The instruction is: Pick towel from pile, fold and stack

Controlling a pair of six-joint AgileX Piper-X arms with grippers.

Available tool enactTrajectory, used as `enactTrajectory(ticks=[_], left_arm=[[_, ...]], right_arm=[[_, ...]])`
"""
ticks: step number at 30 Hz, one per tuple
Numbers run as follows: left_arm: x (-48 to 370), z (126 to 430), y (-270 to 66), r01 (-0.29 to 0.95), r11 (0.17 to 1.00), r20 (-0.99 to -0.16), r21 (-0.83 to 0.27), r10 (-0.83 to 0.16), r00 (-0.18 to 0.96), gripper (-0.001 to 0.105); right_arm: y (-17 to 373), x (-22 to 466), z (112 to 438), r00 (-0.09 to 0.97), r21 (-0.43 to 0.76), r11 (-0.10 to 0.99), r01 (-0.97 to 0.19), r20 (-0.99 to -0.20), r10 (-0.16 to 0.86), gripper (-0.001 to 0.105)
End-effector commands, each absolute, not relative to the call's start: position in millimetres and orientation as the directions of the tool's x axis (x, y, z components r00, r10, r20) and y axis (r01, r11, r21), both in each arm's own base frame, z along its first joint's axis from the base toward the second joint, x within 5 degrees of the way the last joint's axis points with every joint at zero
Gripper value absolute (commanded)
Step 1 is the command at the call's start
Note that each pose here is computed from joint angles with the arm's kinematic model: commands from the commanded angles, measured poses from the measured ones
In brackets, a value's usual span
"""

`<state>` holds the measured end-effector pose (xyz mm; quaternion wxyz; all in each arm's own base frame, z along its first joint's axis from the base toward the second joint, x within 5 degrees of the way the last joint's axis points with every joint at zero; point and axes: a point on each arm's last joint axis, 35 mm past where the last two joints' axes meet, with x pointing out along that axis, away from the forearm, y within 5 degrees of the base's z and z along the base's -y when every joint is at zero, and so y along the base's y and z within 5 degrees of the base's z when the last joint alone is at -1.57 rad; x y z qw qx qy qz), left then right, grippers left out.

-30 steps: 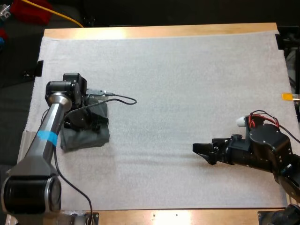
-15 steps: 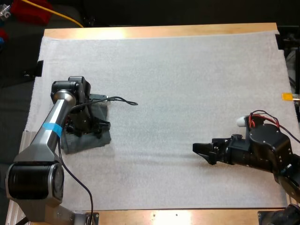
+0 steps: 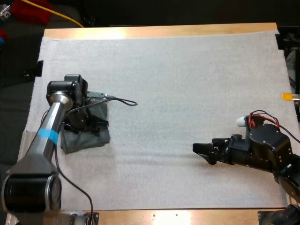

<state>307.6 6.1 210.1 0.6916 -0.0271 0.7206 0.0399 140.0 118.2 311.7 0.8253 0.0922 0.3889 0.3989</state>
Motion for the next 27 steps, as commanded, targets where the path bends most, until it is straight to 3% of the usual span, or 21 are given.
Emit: enactTrajectory(ticks=[1,22,27], left_arm=[[306.5,218.3,5.5,-0.091,0.995,-1.0,0.027,0.027,-0.001,0.064],[330.6,231.2,5.9,-0.107,0.994,-0.962,0.002,0.031,0.273,0.064],[338.6,221.5,6.0,-0.111,0.994,-0.959,0.0,0.031,0.283,0.064]], right_arm=[[118.2,138.9,314.0,0.381,0.461,0.655,-0.598,-0.556,0.739,0.079],[118.2,138.9,314.0,0.381,0.461,0.655,-0.598,-0.556,0.739,0.079],[117.9,138.6,313.5,0.378,0.461,0.657,-0.596,-0.56,0.737,0.079]])
